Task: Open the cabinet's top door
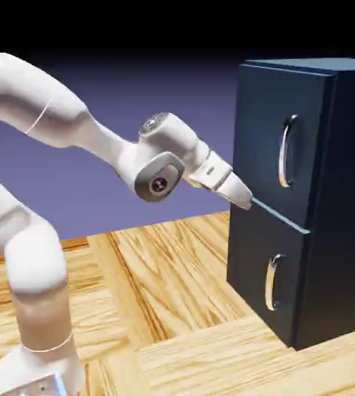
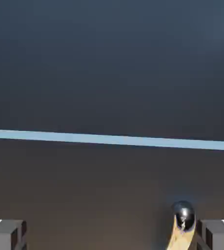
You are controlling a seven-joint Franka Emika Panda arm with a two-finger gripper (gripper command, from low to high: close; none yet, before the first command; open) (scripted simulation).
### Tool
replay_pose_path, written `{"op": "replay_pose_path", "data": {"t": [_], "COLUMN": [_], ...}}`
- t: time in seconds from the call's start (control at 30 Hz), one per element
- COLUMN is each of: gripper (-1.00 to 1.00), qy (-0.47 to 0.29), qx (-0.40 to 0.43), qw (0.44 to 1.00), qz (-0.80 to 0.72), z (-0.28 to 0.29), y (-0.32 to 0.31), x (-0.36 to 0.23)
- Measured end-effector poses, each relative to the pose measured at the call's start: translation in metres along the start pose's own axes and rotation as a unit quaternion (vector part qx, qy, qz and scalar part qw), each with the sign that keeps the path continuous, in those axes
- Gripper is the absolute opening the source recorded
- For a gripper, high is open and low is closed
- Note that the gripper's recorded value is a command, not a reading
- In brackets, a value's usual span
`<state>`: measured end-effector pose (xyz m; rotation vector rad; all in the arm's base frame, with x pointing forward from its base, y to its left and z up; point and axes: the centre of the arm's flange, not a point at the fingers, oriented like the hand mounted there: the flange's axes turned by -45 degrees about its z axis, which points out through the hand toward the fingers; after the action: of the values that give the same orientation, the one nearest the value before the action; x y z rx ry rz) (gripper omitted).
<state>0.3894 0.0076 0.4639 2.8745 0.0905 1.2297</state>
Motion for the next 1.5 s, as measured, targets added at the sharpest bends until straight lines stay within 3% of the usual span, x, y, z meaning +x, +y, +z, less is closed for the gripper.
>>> {"op": "replay_pose_path", "data": {"t": [0.73,1.5], "gripper": [0.00,0.00], "qy": [0.116,0.261], "qx": [-0.009,-0.016], "qw": [0.993,0.965], "qz": [-0.031,-0.015], "z": [-0.065,-0.082], "y": [-0.021,0.022], "x": [0.041,0.038]}}
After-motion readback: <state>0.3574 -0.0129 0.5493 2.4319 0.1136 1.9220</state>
